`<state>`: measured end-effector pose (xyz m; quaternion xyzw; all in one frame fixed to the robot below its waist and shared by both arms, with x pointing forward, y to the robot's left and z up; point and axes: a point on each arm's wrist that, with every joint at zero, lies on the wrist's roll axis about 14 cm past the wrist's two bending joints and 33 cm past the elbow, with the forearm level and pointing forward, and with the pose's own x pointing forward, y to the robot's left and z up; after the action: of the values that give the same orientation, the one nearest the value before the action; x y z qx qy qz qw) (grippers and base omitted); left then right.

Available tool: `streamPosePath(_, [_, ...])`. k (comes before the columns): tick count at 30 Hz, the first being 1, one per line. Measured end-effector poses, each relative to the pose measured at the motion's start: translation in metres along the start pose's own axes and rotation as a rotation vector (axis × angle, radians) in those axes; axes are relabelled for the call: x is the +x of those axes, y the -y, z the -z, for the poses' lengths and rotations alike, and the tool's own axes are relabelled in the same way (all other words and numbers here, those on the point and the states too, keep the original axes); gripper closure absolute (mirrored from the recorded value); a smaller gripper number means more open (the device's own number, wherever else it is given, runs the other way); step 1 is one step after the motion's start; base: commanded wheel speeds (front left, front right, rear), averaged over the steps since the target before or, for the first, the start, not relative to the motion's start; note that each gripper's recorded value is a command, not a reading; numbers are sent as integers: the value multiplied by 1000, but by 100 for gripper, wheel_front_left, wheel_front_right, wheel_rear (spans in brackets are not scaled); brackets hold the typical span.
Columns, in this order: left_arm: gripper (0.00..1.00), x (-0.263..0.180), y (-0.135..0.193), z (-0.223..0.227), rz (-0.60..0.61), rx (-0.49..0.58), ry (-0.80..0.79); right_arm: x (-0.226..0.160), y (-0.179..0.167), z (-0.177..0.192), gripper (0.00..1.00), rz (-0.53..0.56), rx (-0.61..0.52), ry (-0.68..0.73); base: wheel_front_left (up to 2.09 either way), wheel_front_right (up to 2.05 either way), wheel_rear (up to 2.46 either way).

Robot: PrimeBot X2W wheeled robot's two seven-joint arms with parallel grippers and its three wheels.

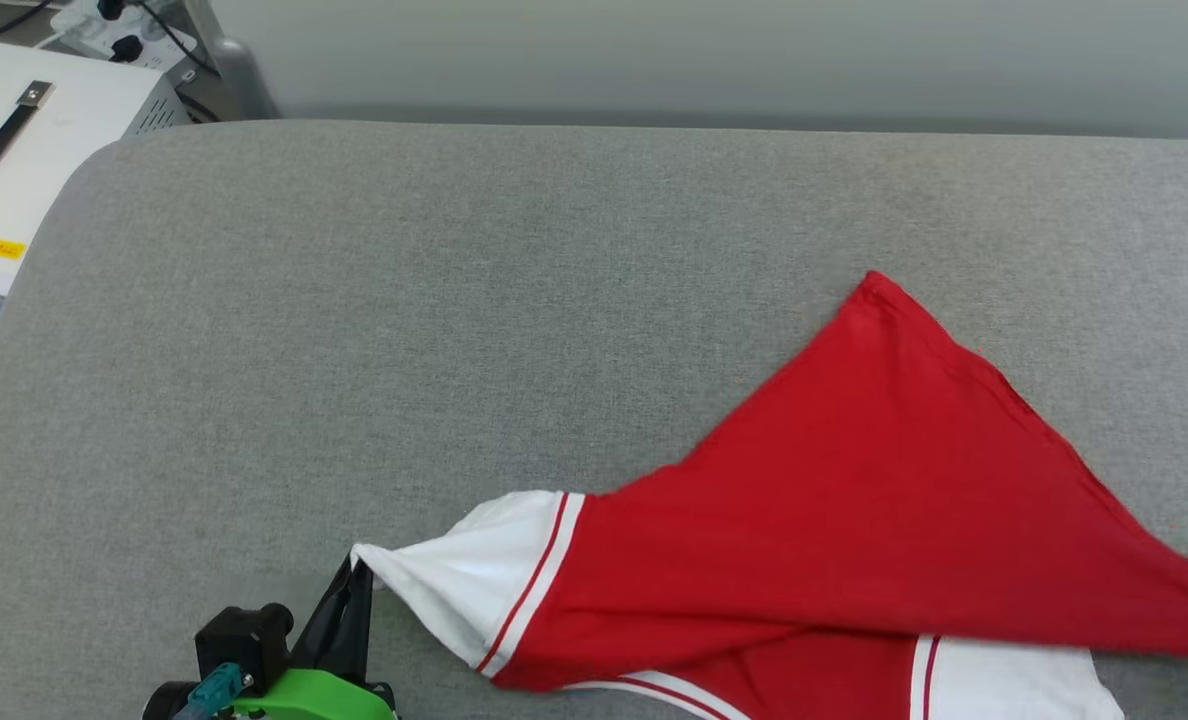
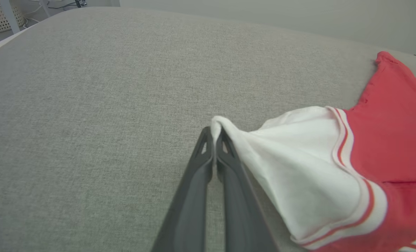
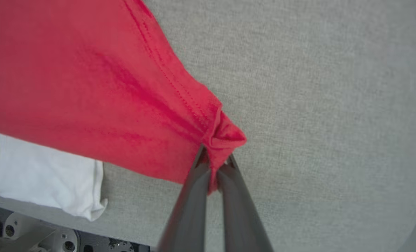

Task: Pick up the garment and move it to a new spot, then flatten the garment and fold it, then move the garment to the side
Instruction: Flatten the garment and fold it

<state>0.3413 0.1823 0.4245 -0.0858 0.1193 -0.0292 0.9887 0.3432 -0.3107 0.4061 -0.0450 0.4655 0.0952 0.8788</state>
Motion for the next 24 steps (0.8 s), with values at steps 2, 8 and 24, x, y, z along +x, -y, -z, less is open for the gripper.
streamPosePath(2, [100, 1, 2, -2, 8, 3, 6, -4, -2, 32, 100, 2, 59, -42, 0, 0, 0])
streamPosePath(8, [100, 1, 3, -2, 15, 8, 7, -8, -22, 99, 100, -3, 176, -126, 0, 0, 0])
streamPosePath(24, [100, 1, 3, -10, 23, 24, 24, -62, -31, -90, 0, 24, -32, 444, 0, 0, 0])
